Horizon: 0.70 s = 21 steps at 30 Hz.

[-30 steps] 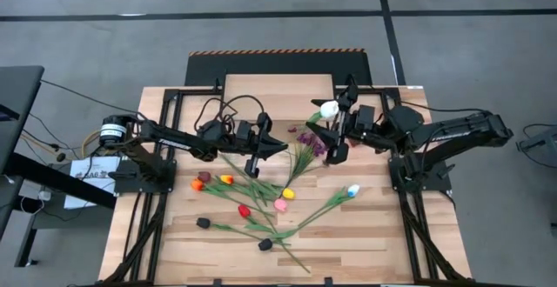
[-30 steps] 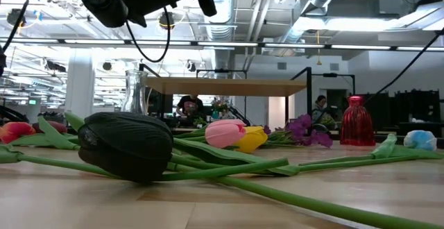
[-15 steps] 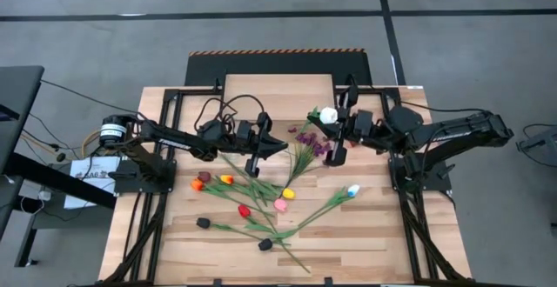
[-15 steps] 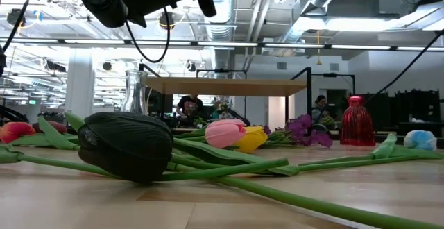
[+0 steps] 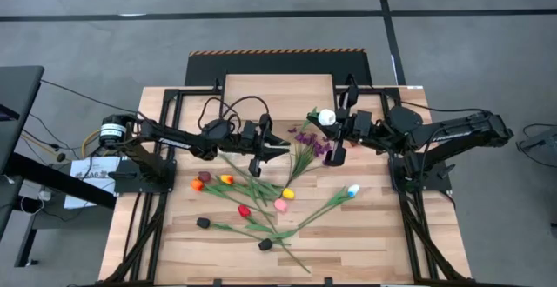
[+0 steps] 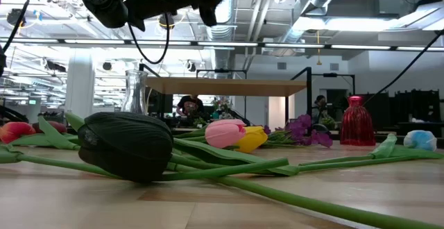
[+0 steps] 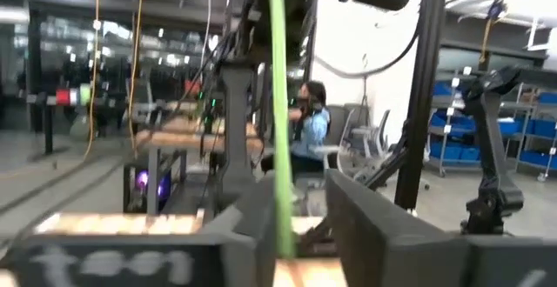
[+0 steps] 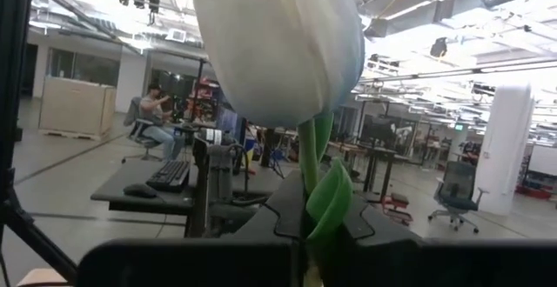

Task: Pick and place flowers into a vace then onto a shelf
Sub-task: Put the top white flower into the red vase

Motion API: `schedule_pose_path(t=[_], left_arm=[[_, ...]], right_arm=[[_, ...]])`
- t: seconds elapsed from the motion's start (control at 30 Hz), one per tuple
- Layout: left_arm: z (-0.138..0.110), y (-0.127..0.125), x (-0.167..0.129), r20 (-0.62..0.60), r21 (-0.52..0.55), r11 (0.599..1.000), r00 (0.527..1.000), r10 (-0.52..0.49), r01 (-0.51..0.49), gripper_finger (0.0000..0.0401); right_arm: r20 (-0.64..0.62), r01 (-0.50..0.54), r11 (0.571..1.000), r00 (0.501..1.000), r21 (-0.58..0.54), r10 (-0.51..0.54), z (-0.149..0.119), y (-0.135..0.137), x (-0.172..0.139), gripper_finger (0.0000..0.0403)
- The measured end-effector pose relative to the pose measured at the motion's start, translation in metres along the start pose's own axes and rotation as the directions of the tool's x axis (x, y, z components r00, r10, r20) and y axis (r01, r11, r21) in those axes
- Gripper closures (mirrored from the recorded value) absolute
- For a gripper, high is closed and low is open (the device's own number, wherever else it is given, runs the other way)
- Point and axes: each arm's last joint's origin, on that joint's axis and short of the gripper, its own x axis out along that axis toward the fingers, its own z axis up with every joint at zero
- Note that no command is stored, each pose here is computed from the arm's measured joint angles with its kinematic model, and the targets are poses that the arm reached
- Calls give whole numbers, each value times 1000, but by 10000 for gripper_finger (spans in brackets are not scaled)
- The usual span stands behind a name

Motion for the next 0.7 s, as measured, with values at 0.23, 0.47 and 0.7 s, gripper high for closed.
schedule_pose_path(t=[0.23,0.47,0.7], left_arm=[[-14,2,-1,-143,-28,999,990,20,-24,237],[-20,4,-2,-198,-32,998,979,50,-57,215],[-20,4,-2,-198,-25,998,979,51,-57,214]], right_arm=[[-80,72,997,994,-39,-75,4,-7,-8,400],[-227,237,962,938,-137,-264,11,-22,-22,400],[-384,387,906,821,-173,-424,8,-50,-52,400]])
